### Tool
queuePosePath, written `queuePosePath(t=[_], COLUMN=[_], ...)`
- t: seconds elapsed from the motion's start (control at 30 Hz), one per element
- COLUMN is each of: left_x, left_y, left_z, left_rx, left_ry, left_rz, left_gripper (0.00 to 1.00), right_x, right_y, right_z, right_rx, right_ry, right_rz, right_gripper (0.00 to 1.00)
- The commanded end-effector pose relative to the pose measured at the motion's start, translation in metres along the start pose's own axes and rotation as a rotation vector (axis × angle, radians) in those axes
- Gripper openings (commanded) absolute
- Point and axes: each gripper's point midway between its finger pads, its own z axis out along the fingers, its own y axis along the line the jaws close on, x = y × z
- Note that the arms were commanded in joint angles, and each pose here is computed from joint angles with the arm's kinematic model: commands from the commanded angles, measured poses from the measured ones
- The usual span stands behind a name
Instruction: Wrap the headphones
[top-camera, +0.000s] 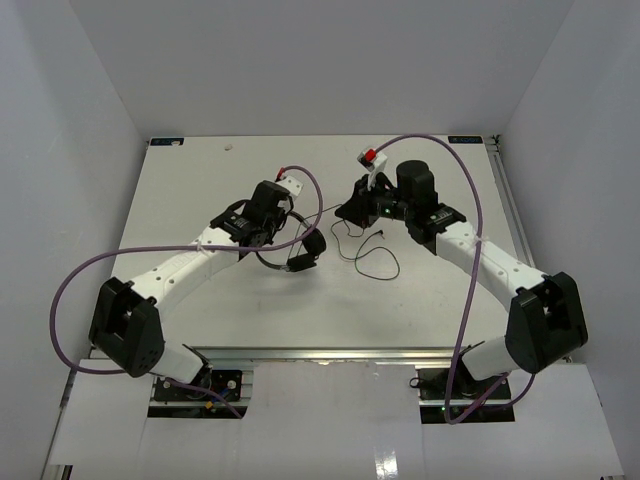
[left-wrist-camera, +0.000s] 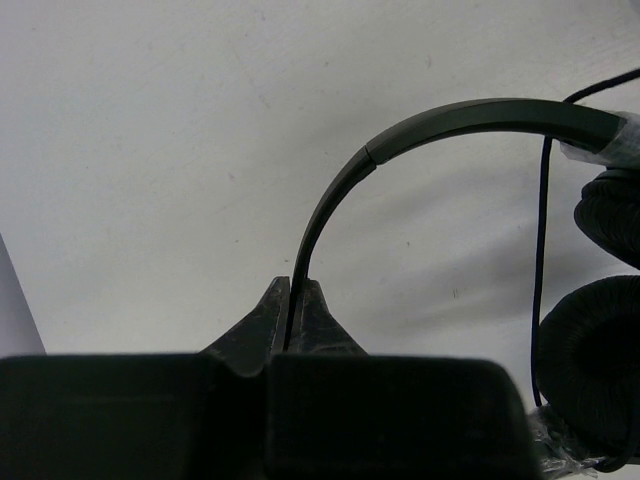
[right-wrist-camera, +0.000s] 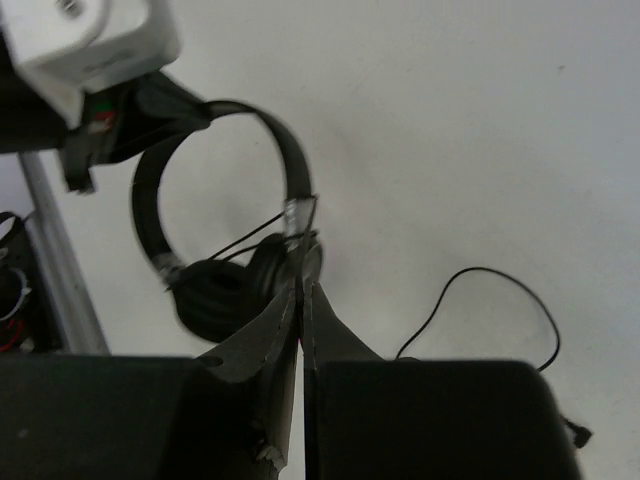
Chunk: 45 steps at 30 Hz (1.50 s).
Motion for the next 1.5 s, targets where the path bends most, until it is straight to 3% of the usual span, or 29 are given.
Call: queuePosePath(t=[0.0, 0.33, 0.57, 0.73, 1.03, 1.47], left_x=[-0.011, -0.034, -0.049, -0.063, -0.080, -0.088], left_y=[0.027, 0.019, 0.036, 0.035, 0.043, 0.056], left_z=[-0.002, -0.009, -0.036, -0.058, -0.085, -0.118], left_rx=[-0.167, -0.136, -0.182, -0.104, -0.053, -0.019], left_ry=[0.019, -0.036, -0.143, -0.228, -0.303, -0.386], left_rz=[-0.053, -0.326, -0.585, -0.724, -0.842, -0.979], left_gripper=[0.00, 0.00, 0.00, 0.00, 0.00, 0.00], right_x=[-0.027, 0.002, 0.027, 0.040, 0.055, 0.068], right_y=[0.060, 0.112, 0.128, 0.142, 0.151, 0.133], right_z=[-0.018, -0.020, -0.027, -0.022, -0.012, -0.002], right_rx=[-0.249, -0.437, -0.489, -0.525, -0.567, -0.447], right_ry=[-0.148, -0.154, -0.163, -0.154, -0.152, -0.185], right_rz=[-0.027, 0.026, 0.050, 0.051, 0.055, 0.080], right_gripper=[0.08, 0.08, 0.08, 0.08, 0.08, 0.08])
